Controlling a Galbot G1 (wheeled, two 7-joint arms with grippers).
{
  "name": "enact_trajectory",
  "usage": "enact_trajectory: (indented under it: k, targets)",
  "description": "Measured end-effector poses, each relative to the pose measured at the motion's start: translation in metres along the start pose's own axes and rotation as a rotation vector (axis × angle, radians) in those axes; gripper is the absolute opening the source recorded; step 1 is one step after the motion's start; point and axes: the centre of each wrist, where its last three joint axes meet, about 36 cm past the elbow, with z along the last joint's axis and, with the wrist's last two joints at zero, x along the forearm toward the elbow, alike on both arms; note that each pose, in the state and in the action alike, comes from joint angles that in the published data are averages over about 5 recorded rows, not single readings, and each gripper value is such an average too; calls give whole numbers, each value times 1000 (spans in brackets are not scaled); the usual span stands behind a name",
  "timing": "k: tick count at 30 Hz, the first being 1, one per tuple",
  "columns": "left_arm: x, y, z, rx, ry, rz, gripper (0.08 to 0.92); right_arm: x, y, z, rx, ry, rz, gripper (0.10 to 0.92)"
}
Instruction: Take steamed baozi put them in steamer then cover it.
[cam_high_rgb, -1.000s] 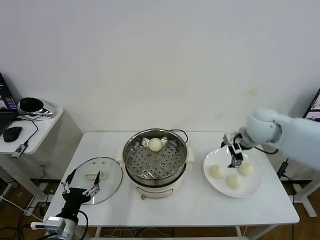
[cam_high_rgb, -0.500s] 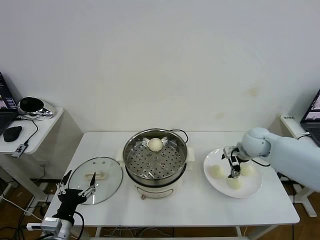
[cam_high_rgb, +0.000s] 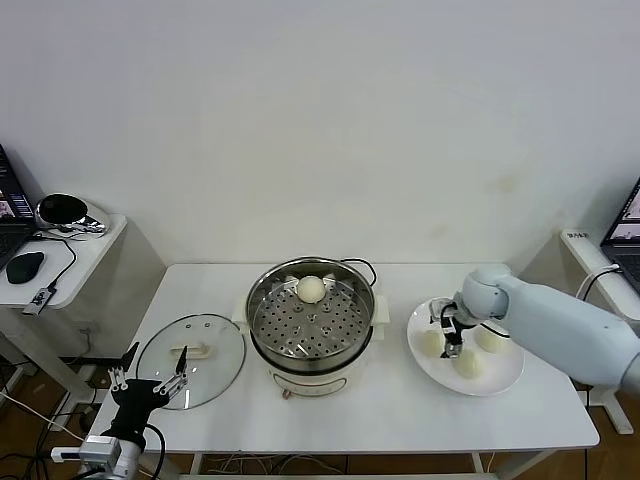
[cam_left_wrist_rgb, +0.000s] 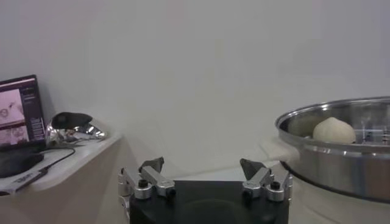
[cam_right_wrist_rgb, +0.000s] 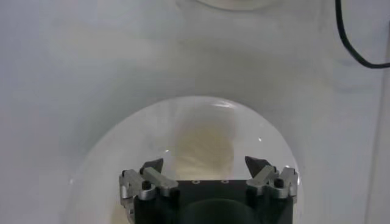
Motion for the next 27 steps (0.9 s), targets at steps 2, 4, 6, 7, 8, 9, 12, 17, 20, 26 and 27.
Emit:
enact_trajectory:
  k: [2,4,6,7,8,9,12,17,20,26,27]
  targets:
    - [0,0,1,1,0,0,823,-2,-1,0,-2,4,-2,759]
    - [0,0,1,1,-1,0,823,-5,-3,0,-5,7,-5,731]
    - [1,0,1,2,-2,0,823,-8,-3,0,-8,10,-9,692]
    - [1,0,1,2,-2,0,823,-9,-3,0,-9,11,-11,675]
    - [1,-1,1,3,-2,-1,823,-9,-3,0,-10,12,-14,655]
    - [1,-1,1,3,-2,-1,823,-10,-3,0,-11,13,-16,640]
    - [1,-1,1,3,-3,-1,823,-9,-4,1,-13,12,-23,610]
    - [1,-1,-1,1,-7,-2,823,0,-9,2,-19,8,-26,590]
    - [0,-1,-1,2,-9,-1,823,13,-15,2,-22,2,-19,586]
    - [0,-2,-4,0,-15,6,823,64,-34,-2,-22,-16,14,590]
    - [0,-2,-5,-1,-17,7,823,76,-39,-4,-20,-20,24,592]
